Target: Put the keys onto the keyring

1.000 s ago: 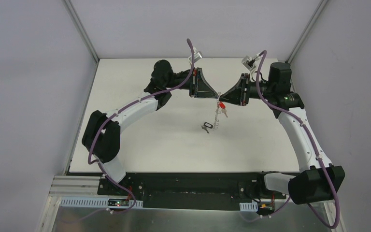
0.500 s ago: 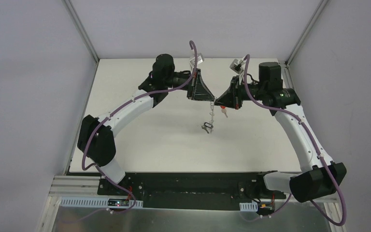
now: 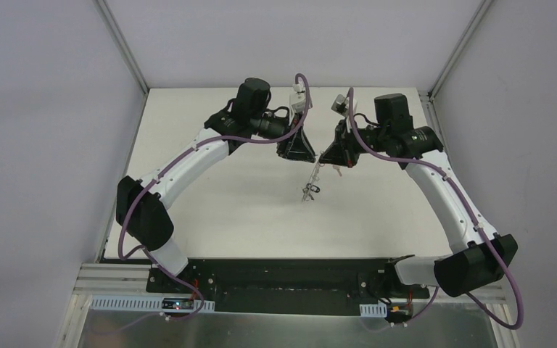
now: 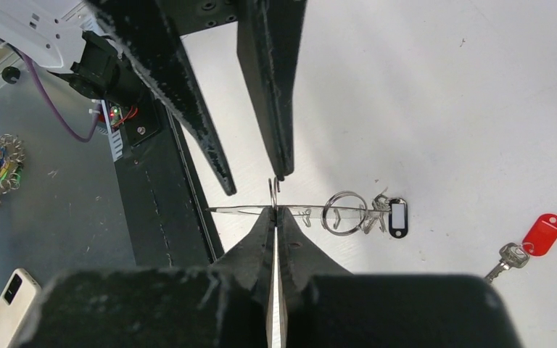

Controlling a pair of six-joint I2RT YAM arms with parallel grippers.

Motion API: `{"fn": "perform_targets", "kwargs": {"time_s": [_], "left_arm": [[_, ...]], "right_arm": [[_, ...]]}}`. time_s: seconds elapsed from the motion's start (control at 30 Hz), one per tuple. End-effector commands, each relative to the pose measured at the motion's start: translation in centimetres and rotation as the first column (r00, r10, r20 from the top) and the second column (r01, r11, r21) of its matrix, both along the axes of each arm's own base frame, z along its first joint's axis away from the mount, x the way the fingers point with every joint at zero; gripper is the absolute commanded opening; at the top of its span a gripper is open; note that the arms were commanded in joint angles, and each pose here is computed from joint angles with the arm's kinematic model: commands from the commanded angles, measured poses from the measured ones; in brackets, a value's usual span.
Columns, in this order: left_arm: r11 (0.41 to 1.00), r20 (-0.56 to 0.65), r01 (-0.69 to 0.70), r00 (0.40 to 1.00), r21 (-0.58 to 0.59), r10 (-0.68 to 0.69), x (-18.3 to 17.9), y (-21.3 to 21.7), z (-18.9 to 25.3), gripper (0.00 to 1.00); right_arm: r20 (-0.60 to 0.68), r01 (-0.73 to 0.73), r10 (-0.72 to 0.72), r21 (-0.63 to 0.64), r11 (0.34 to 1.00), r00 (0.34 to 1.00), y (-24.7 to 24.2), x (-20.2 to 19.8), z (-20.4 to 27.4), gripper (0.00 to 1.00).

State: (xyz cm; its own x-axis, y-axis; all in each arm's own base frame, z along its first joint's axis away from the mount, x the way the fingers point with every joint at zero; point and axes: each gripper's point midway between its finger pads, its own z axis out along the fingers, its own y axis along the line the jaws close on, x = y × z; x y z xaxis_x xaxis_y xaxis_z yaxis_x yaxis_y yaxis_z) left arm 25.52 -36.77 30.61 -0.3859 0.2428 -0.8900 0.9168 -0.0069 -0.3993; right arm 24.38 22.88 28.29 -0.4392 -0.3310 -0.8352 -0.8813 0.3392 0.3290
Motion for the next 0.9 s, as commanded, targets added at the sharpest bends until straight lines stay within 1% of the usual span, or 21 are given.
{"fn": "perform_targets", "kwargs": {"time_s": [0.0, 0.2, 0.43, 0.6, 0.67, 0.8, 0.87], "left_arm": [[0.999, 0.120, 0.041, 0.992, 0.000, -0.041, -0.4, -0.1, 1.3, 0.27], [0.998, 0.136, 0.054, 0.989, 0.016, -0.056, -0.3, -0.6, 0.8, 0.22], [0.997, 0.146, 0.073, 0.986, 0.030, -0.076, -0.5, -0.9, 0.2, 0.19], [0.996, 0.144, 0.080, 0.986, 0.030, -0.084, -0.6, -1.1, 0.1, 0.09], [0.996, 0.143, 0.086, 0.986, 0.025, -0.089, -0.7, -1.1, 0.3, 0.01], [0.996, 0.126, 0.087, 0.988, 0.006, -0.087, -0.9, -1.1, 0.7, 0.00], [0.997, 0.101, 0.076, 0.992, -0.027, -0.072, -0.7, -1.1, 1.4, 0.00]], "right_arm": [[0.070, -0.014, 0.014, 0.000, 1.000, 0.997, 0.3, 0.4, 1.6, 0.00], [0.051, -0.026, 0.026, 0.000, 1.000, 0.998, 0.6, 0.2, 1.3, 0.00], [0.040, -0.035, 0.034, 0.014, 0.999, 0.999, 0.7, 0.0, 1.2, 0.00], [0.037, -0.031, 0.030, 0.014, 0.999, 0.999, 0.7, 0.0, 1.0, 0.00], [0.034, -0.031, 0.031, 0.015, 0.999, 0.999, 0.7, 0.1, 1.0, 0.00], [0.040, -0.020, 0.019, 0.028, 0.999, 0.999, 0.7, 0.1, 1.0, 0.00], [0.045, -0.003, 0.001, 0.057, 0.998, 0.999, 0.4, 0.2, 1.6, 0.07]]}}
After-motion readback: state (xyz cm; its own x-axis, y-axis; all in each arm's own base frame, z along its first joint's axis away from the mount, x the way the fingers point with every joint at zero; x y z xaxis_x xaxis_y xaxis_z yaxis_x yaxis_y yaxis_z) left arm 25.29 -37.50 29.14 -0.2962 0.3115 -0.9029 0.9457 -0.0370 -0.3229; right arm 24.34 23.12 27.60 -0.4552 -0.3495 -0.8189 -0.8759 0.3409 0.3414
